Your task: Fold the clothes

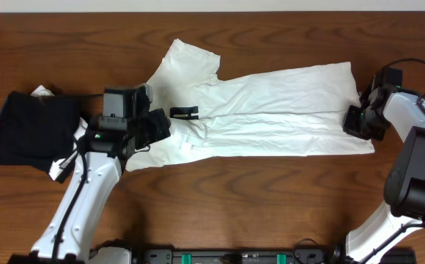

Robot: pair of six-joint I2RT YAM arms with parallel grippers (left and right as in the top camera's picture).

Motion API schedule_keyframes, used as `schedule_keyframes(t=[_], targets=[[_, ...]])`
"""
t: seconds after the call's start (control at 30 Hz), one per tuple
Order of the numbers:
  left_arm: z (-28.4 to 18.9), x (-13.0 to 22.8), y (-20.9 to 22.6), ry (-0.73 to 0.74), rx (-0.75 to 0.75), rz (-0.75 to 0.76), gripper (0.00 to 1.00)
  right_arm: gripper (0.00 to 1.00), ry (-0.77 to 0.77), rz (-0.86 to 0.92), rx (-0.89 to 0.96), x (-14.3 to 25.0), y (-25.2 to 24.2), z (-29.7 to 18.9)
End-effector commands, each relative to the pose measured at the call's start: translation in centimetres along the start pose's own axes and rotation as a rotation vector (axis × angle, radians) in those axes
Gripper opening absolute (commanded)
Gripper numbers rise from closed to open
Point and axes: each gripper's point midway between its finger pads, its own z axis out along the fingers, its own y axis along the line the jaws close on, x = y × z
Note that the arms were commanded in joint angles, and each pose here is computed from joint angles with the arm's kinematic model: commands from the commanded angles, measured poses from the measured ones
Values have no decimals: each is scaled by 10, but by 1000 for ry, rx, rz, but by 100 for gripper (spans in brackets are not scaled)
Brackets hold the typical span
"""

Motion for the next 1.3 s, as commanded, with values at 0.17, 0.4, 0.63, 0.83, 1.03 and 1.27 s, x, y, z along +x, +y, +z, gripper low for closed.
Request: schedule_keyframes(t=[0.17,0.4,0.63,0.83,1.03,1.27], targets=[[18,-20,5,-63,-15,7,6,11,84,-14,15,19,-1,20],[16,-40,-14,-133,74,-19,6,11,82,-14,16,19,-1,20],[13,-51,-23,-180,108,3,6,11,82,-14,16,19,-1,20],[4,-77,-39,-288,172,18,6,11,82,-14,16,19,-1,20],[13,-54,-24,-189,117,-33,6,11,82,-14,16,19,-1,20],[25,15,19,87,-54,-64,6,11,79,-15,15,18,-1,20]])
